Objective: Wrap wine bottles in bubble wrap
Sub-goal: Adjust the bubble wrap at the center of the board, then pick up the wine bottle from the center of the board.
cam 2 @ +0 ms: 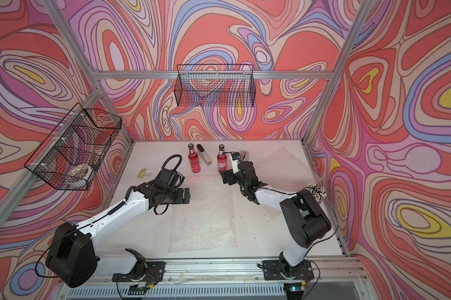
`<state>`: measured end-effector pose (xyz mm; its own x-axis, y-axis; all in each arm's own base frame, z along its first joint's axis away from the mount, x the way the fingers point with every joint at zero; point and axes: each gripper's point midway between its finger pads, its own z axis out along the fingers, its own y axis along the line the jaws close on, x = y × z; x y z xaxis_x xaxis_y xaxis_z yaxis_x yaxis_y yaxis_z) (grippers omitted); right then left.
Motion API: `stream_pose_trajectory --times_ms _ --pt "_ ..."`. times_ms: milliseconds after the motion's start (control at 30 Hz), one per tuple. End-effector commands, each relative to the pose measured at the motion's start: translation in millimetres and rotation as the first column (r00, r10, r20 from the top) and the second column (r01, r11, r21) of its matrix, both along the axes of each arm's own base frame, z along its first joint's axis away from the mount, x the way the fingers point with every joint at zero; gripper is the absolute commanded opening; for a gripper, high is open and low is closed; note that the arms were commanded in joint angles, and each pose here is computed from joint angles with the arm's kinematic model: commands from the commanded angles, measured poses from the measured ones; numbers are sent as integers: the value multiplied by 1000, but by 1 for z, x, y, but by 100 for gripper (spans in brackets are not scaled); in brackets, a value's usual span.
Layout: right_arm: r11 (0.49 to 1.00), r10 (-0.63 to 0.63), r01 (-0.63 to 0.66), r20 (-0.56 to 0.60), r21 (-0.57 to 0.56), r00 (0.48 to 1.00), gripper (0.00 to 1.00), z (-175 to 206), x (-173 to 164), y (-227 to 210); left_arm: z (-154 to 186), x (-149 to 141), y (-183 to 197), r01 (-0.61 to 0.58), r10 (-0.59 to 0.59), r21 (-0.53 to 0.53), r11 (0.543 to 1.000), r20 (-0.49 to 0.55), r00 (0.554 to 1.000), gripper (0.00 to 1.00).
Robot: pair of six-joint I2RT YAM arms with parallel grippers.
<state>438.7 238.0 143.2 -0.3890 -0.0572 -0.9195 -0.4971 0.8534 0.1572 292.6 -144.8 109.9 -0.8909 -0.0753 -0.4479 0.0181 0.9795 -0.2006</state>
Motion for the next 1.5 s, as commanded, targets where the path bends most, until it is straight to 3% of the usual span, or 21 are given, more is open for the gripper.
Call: stream_pose_trajectory --times_ms 0,467,767,1000,1233,1467 --pt "989 108 -119 126 86 986 91 15 20 15 -1 -5 -15 20 -22 -103 994 -18 1000 100" --pt "978 142 -169 204 122 969 86 -12 63 28 9 -3 -13 10 -9 -155 988 7 1000 100" --pt "978 139 -173 252 119 958 66 -12 72 29 10 -3 -11 5 -2 -161 987 14 1000 100" --pt "976 158 -192 274 102 949 63 -10 78 34 7 -5 -9 -3 5 -166 986 7 1000 100" --pt "976 185 -211 285 63 941 44 -11 76 35 7 -8 -4 -11 13 -162 987 11 1000 100" --pt "984 163 -178 376 6 912 37 30 68 25 7 -6 -3 -16 17 -163 987 10 1000 100"
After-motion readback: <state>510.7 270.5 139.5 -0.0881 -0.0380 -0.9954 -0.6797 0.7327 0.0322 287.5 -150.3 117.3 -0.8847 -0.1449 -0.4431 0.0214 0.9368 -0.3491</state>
